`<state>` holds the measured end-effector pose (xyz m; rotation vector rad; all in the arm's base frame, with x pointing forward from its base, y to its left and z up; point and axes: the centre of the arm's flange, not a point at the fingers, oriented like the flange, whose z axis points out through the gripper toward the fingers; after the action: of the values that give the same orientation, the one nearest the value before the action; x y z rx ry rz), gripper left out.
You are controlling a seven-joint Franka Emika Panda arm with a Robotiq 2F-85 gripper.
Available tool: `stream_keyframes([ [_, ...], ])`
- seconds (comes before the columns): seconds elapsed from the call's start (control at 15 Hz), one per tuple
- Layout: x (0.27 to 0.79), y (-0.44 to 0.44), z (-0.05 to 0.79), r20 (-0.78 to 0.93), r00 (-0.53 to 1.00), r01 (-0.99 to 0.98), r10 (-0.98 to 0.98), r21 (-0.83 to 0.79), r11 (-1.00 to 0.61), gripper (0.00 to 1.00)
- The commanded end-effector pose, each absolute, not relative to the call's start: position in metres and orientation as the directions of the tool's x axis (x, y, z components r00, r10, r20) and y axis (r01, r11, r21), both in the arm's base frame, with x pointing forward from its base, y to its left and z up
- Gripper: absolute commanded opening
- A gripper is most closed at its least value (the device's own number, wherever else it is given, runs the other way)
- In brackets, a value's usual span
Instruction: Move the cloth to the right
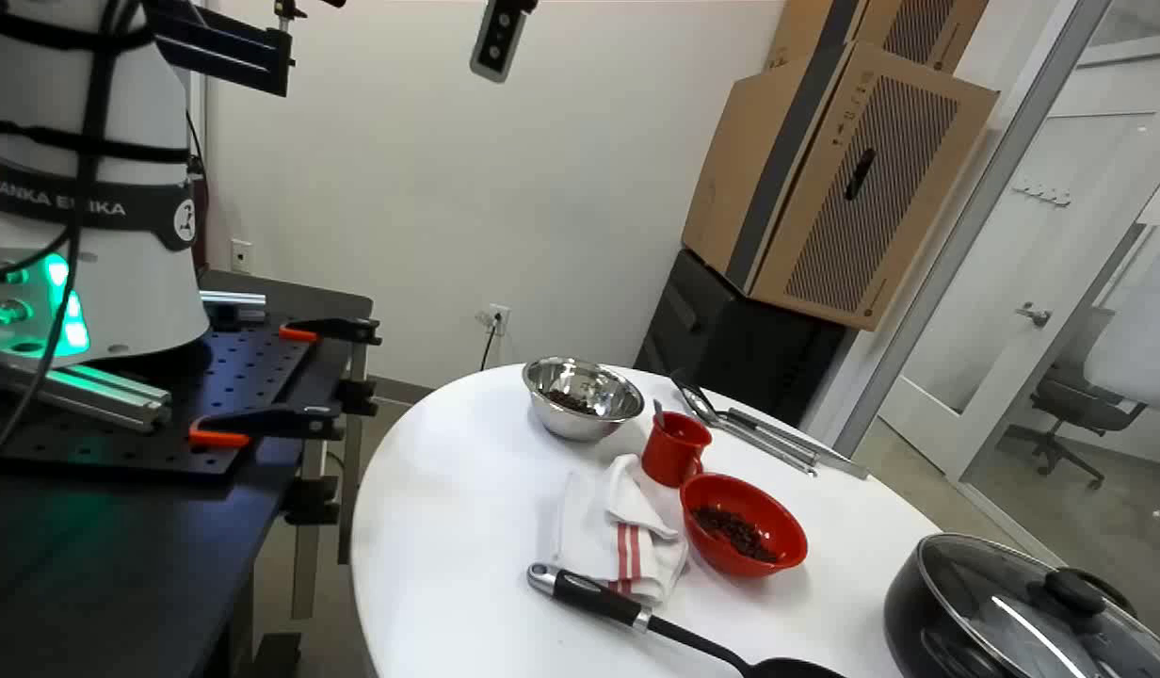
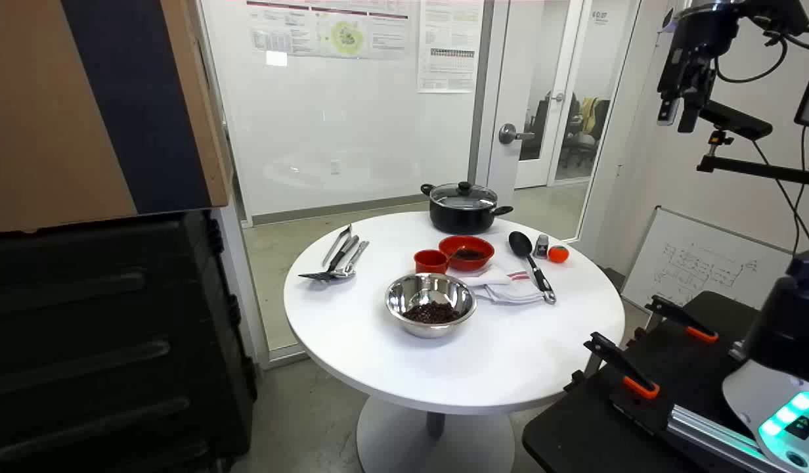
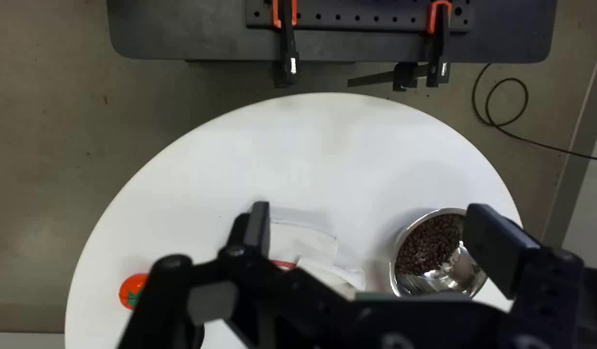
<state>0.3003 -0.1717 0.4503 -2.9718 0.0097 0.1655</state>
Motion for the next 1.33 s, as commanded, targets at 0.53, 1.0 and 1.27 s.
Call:
stream_keyframes([
  [0.53, 0.3, -0.172, 0.45, -0.111, 0.994, -0.016, 0.003, -0.164, -0.986, 1.0],
  [1.0, 0.338, -0.146, 0.411, 0.084, 0.989, -0.104, -0.12, -0.175, -0.979, 1.0],
  [1.27, 0.36, -0.128, 0.369, 0.075, 0.981, -0.162, -0.176, -0.165, -0.973, 1.0],
])
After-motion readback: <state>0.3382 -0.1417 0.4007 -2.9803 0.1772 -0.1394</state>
